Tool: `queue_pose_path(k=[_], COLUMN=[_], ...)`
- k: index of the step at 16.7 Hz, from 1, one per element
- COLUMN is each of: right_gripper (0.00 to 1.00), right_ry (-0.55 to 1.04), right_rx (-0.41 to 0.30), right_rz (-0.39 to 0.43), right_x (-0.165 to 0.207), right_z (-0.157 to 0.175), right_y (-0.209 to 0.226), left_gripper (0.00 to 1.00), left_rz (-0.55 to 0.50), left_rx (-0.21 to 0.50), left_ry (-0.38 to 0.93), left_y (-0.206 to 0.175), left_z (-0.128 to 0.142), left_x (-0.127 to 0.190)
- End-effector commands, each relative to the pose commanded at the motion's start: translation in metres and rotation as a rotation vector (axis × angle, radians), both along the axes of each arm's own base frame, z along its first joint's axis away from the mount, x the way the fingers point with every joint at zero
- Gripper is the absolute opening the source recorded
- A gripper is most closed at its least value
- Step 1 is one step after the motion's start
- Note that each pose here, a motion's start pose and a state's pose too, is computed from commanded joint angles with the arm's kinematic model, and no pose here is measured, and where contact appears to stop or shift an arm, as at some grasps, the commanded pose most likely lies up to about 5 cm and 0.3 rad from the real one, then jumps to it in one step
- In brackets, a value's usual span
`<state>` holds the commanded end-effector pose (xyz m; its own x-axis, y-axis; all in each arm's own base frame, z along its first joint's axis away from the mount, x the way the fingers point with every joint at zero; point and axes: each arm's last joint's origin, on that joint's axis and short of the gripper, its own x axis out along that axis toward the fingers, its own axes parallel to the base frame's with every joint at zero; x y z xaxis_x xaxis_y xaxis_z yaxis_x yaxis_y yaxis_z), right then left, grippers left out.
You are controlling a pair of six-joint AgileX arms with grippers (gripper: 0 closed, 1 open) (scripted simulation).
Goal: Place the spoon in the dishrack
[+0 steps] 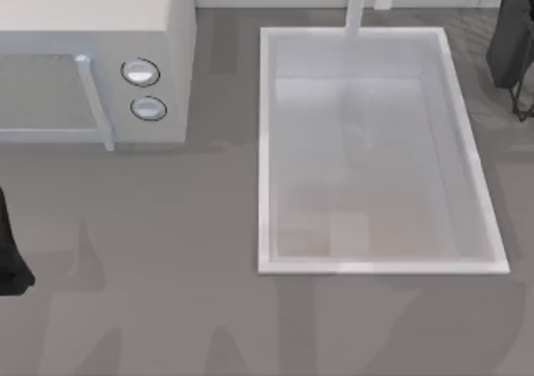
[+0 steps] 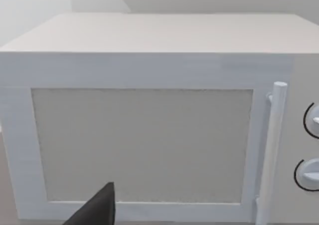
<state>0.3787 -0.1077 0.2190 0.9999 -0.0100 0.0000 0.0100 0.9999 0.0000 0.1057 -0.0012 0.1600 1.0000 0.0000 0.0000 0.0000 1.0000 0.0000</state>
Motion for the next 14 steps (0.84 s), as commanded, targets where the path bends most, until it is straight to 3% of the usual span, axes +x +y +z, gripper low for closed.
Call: queue_pose_path(k=[8,14], right_gripper=[0.98,1.00], right_ry=[0.000,0.000], right_rx=[0.000,0.000], right_rz=[0.000,0.000], right_x=[0.0000,0.0000], right_z=[0.0000,0.0000], right_y=[0.0000,0.0000], left_gripper=[1.00,1.00], left_rz=[0.000,0.000], left_rx=[0.000,0.000], left_ry=[0.000,0.000], left_y=[0.0000,0.0000], left_z=[0.0000,0.0000], left_x=[0.0000,0.0000])
